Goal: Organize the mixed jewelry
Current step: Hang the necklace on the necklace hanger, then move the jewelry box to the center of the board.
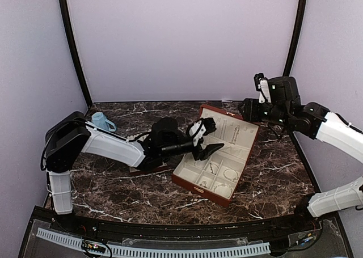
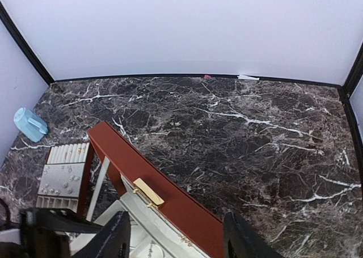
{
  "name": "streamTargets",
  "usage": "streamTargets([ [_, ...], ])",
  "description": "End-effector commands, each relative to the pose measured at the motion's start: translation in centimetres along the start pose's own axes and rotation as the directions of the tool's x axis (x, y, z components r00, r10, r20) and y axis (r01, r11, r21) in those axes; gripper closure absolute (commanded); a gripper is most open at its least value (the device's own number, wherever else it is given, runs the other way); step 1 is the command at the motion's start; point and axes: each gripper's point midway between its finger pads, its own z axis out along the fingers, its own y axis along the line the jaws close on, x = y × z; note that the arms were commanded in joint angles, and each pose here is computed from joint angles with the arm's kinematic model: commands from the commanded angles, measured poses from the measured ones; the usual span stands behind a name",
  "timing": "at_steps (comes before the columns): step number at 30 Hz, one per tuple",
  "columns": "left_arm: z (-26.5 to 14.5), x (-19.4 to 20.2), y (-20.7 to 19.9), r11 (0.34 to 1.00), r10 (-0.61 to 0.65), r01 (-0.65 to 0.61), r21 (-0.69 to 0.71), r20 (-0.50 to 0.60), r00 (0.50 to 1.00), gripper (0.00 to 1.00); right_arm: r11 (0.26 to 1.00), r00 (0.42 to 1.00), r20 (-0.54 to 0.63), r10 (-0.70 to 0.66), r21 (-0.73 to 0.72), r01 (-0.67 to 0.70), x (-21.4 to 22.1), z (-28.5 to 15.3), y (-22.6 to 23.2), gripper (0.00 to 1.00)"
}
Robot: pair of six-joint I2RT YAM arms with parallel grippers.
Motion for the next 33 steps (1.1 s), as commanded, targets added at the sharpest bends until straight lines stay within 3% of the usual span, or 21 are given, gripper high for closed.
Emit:
streamTargets([
  [1,-2.7,-3.6,2.1,0.991,-0.102,0.108,-0.081,0.071,0.992,0.3,1.0,0.999,0.034,0.009,-0.001,-0.009,-0.4,-0.4,-1.0,0.38],
  [7,-5.1,-2.1,4.3,0.944,-0.297,0.299,-0.139,0.035,0.954,0.23,0.998,0.999,-0.002,-0.045,-0.05,0.045,1.5,-0.1,-1.0,0.3],
  [8,-5.1,-2.0,4.6,0.936,-0.318,0.319,-0.149,0.029,0.948,0.23,0.995,0.997,-0.024,-0.078,-0.057,0.077,2.4,0.1,-1.0,0.24],
  [15,-5.9,1.0,7.6,0.819,-0.536,0.51,-0.261,-0.034,0.844,0.2,0.981,0.978,-0.097,-0.185,-0.07,0.178,6.7,1.3,-1.8,0.14],
  [23,-6.2,2.3,8.8,0.792,-0.558,0.51,-0.335,-0.057,0.828,0.18,0.978,0.974,-0.117,-0.196,0.046,0.202,7.2,3.0,-3.7,0.12],
  [33,-7.0,4.6,9.2,0.772,-0.567,0.487,-0.41,-0.096,0.818,0.18,0.991,0.991,-0.016,-0.132,0.034,0.132,3.4,0.0,-3.1,0.1],
])
